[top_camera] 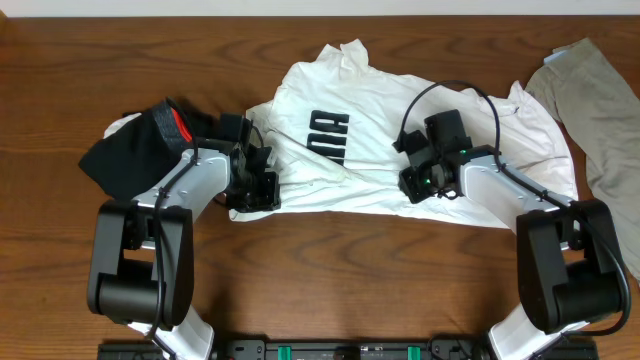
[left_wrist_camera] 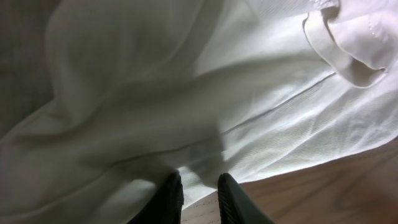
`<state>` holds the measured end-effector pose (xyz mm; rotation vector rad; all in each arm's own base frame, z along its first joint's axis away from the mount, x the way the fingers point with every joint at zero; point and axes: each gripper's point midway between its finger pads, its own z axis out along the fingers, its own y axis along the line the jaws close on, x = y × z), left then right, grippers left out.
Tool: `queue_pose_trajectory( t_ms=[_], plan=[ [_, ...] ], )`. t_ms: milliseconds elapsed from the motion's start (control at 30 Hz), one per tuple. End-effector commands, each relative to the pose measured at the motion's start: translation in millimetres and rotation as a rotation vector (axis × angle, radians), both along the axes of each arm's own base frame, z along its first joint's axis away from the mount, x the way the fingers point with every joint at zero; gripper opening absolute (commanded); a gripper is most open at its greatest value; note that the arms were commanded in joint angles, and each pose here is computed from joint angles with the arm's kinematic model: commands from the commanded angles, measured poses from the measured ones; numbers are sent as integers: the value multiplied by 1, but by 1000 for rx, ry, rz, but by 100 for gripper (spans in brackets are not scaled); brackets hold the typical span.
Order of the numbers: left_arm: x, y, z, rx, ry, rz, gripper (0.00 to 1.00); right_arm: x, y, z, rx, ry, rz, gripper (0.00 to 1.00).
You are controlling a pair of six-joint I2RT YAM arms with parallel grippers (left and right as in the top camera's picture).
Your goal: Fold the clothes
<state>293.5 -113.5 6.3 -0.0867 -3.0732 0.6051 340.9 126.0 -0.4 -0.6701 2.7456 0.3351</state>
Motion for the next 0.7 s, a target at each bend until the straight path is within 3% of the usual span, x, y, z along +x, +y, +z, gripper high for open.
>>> queue_pose_trajectory(
  t_ms=[0,167,667],
  plan=[
    [3,1,1,11,-10,-11,23,-4,1,-4,-31,1,33,15],
    [3,1,0,15,-10,-10,23,5,2,2,-11,-10,-18,1],
    [2,4,-1,34,-8,-10,23,48,1,37,43,-152,-103,1]
  ],
)
